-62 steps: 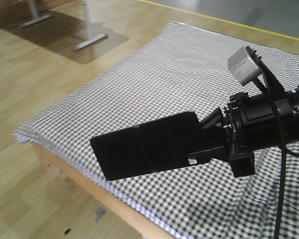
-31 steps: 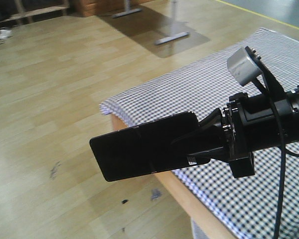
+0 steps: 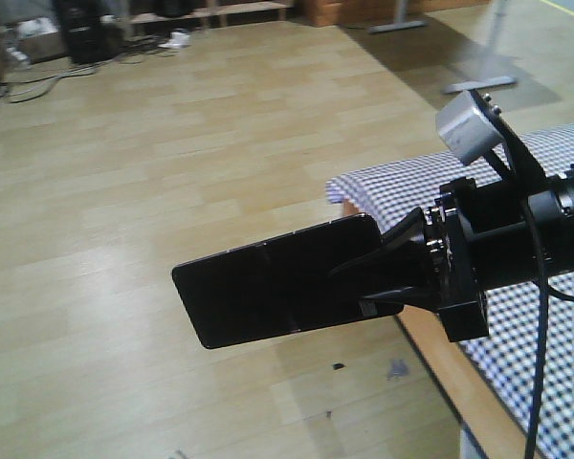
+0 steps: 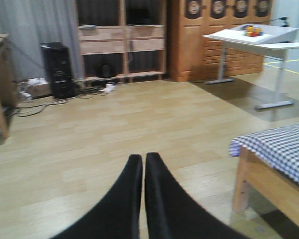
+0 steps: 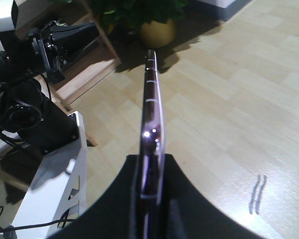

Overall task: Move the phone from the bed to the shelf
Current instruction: 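Drive away from the bed holding the phone in the right gripper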

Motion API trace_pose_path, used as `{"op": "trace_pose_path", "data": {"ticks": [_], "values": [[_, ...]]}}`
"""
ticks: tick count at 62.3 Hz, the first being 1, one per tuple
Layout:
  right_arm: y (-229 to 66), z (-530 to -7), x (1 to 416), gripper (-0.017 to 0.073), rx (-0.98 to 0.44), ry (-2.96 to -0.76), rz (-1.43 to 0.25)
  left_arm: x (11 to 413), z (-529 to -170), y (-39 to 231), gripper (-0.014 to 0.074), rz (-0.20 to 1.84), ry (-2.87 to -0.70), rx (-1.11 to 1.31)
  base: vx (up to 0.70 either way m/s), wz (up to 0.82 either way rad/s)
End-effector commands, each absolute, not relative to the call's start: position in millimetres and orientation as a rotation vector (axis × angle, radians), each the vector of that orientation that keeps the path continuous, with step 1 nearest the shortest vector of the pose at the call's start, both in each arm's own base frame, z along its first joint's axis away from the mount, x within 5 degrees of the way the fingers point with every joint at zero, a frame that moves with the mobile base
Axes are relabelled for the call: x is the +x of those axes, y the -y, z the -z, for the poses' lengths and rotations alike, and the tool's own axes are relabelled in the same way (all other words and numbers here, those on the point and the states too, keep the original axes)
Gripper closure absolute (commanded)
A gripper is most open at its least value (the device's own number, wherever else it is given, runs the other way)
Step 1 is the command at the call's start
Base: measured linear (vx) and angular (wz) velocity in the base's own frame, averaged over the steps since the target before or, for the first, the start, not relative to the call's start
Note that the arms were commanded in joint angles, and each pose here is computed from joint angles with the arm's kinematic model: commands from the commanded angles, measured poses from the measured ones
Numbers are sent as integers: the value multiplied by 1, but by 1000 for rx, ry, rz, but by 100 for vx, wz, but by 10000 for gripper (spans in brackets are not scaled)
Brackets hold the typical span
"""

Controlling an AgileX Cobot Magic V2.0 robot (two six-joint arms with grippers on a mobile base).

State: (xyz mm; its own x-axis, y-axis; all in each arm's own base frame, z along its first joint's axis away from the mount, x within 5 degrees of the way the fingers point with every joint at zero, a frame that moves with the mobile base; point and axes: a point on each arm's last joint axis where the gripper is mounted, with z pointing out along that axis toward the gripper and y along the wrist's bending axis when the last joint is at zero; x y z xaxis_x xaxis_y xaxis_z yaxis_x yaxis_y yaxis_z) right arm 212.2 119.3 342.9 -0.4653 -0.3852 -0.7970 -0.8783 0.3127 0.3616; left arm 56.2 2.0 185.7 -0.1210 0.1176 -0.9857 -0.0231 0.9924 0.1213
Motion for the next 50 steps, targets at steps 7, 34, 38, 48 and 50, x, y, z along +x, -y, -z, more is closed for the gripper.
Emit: {"op": "trace_pose_path", "data": {"ticks": [7,34,38,48,50], "values": [[-122,-364,201,562,-1125,-1896,-1191,55,-200,-2,592,-112,-1581,58,-16,60],[-122,-364,201,562,-1125,-1896,-1191,55,-200,-2,592,-112,-1581,58,-13,50],[-122,-364,201,562,-1125,-1896,-1191,55,-200,-2,592,-112,-1581,58,-9,34],[-122,-364,201,562,-1125,-1896,-1191,55,-200,-2,592,-112,-1581,58,-6,22],[-122,-364,201,562,-1125,-1896,-1191,55,-200,-2,592,-112,-1581,58,-3,10]]}}
